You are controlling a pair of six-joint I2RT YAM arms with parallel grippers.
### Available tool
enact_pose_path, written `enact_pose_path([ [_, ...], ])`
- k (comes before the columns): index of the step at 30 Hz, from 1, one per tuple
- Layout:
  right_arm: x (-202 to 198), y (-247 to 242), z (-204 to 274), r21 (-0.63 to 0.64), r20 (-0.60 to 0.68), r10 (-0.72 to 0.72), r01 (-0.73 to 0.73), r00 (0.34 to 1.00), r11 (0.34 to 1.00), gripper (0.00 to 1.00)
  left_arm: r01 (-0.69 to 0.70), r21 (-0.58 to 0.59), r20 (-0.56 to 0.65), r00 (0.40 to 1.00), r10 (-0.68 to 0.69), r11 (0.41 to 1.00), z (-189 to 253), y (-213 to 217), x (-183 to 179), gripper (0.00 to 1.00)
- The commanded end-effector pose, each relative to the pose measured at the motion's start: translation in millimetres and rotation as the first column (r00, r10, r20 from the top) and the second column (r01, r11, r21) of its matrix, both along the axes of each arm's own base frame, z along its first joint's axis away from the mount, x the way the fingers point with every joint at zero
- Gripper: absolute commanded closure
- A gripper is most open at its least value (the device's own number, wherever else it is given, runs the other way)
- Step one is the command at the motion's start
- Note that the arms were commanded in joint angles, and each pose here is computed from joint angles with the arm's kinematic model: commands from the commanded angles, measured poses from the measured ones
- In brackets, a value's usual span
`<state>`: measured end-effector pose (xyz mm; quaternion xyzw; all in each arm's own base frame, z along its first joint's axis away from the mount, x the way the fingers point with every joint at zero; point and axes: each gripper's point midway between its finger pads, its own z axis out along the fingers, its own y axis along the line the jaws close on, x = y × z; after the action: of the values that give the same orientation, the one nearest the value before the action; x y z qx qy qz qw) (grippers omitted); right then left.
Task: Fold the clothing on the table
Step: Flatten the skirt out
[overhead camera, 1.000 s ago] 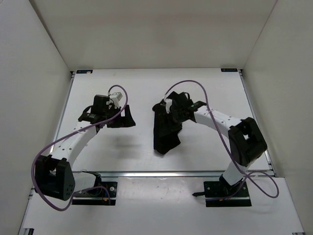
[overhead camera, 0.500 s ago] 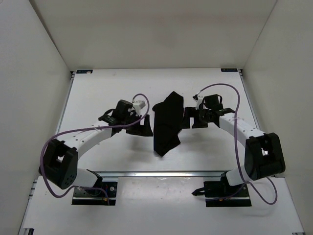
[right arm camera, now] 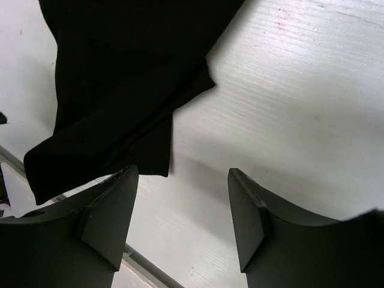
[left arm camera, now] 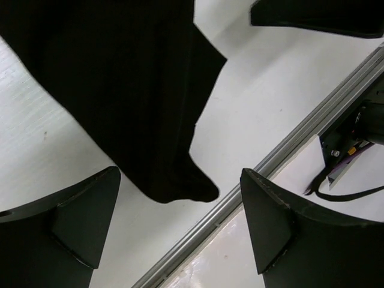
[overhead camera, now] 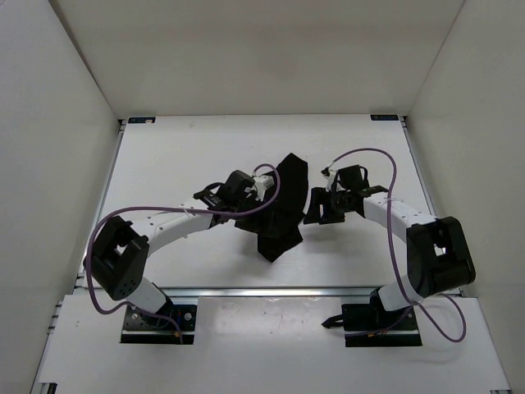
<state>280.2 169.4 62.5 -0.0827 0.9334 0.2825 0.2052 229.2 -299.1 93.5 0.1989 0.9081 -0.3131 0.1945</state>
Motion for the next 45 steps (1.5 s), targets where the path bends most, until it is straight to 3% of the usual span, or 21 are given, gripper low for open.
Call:
enact_pose_path([
  [1, 5.6, 1.1, -4.3, -0.006, 0.02, 0.002, -0.002, 1.0, 1.0, 0.42, -0.018, 0.039, 0.025, 1.0, 0.017, 0.999, 8.7, -6.6, 2.1, 0.1],
  [6, 4.5, 3.5, -6.9, -0.002, 0.003, 0.001, -0.001, 1.0, 1.0, 0.42, -0.009, 0.165, -0.017, 1.0, 0.012, 0.986, -15.8, -2.5, -13.5, 0.15],
  [12, 5.8, 2.2, -5.6, -0.005, 0.009, 0.0, 0.0, 1.0, 1.0, 0.42, -0.035, 0.227, -0.015, 0.999, 0.039, 0.973, -25.8, 10.2, -17.5, 0.24],
  [15, 6.3, 2.7, -7.9, -0.008, 0.003, 0.004, -0.004, 1.0, 1.0, 0.42, -0.036, 0.234, -0.031, 0.999, 0.045, 0.972, -32.8, 11.2, -17.9, 0.39],
  [21, 8.0, 7.3, -5.4, -0.009, 0.004, 0.017, -0.017, 1.0, 1.0, 0.42, -0.024, 0.213, -0.054, 0.998, 0.036, 0.977, -34.5, 5.4, -18.7, 0.87],
  [22, 5.9, 7.7, -9.2, -0.009, -0.014, 0.015, -0.015, 1.0, 1.0, 0.43, -0.039, 0.21, -0.05, 0.997, 0.051, 0.977, -31.9, 5.9, -14.2, 1.0],
  [27, 11.8, 8.8, -6.4, -0.015, -0.004, 0.018, -0.018, 1.0, 1.0, 0.45, -0.174, 0.148, -0.026, 0.983, 0.179, 0.974, -15.4, 31.3, 4.1, 1.0],
  [30, 12.8, 10.4, -8.0, -0.019, -0.008, 0.017, -0.017, 1.0, 1.0, 0.47, -0.328, 0.105, 0.014, 0.944, 0.328, 0.939, 0.4, 69.6, 20.1, 1.0],
  [33, 18.0, 10.3, -7.8, -0.022, -0.01, 0.009, -0.01, 1.0, 1.0, 0.48, -0.414, 0.135, -0.015, 0.908, 0.42, 0.9, -13.2, 106.5, 14.2, 1.0],
  [39, 23.5, 19.3, -6.7, -0.027, -0.008, 0.026, -0.026, 1.0, 0.999, 0.45, -0.481, 0.17, -0.082, 0.863, 0.499, 0.86, -40.5, 137.2, -8.1, 1.0],
  [45, 46.4, 34.4, 6.2, -0.015, 0.028, 0.045, -0.045, 0.999, 0.999, 0.34, -0.459, 0.158, -0.093, 0.874, 0.476, 0.874, -42.5, 132.6, -11.7, 1.0],
])
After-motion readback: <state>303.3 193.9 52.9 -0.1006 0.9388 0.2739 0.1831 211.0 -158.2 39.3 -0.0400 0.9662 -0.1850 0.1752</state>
